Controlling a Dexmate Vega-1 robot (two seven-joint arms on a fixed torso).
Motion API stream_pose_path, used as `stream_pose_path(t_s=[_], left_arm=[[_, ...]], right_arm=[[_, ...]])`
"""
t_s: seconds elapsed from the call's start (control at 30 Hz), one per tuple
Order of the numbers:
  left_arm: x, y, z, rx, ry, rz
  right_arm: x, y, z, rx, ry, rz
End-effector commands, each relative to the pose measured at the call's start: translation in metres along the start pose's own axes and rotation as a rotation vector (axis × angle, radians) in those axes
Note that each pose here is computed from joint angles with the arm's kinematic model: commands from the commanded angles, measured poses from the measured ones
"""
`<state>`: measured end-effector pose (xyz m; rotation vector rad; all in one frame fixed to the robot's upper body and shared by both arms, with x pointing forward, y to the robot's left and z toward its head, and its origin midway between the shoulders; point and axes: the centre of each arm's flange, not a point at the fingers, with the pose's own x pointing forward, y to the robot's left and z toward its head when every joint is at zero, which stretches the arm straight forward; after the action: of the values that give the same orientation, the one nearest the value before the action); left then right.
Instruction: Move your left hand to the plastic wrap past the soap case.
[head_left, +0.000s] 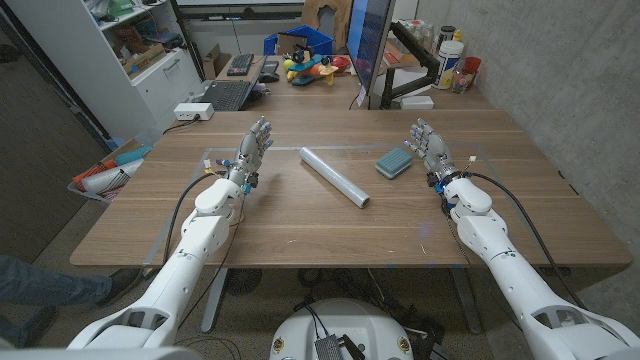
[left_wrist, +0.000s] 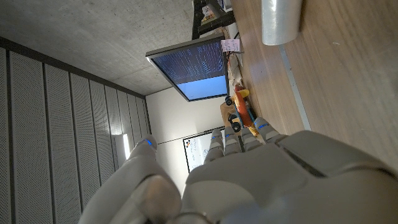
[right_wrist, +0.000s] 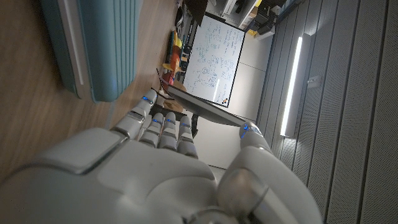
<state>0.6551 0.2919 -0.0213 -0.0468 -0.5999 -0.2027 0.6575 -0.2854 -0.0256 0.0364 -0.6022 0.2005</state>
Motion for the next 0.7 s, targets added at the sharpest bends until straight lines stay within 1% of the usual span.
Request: stream_pose_path(t_s=[0.03,0.13,0.27,0.4,0.7], left_arm=[[-0.004,0.003,-0.001,0.010,0.015,0.001],[-0.005,0.002,-0.001,0.008,0.015,0.001],[-0.006,0.002,-0.001,0.008,0.014,0.003],[-0.009,-0.001,0.004,0.021,-0.002,0.000],[-0.011,-0.003,0.011,0.033,-0.023,-0.005]], right_arm=[[0.002,0.000,-0.004,0.007,0.011,-0.007],[0.002,0.001,-0.003,-0.030,0.016,-0.012],[0.003,0.000,-0.003,-0.026,0.014,-0.018],[0.003,-0.002,-0.004,-0.031,0.016,-0.021],[0.003,-0.001,-0.004,-0.035,0.013,-0.017]])
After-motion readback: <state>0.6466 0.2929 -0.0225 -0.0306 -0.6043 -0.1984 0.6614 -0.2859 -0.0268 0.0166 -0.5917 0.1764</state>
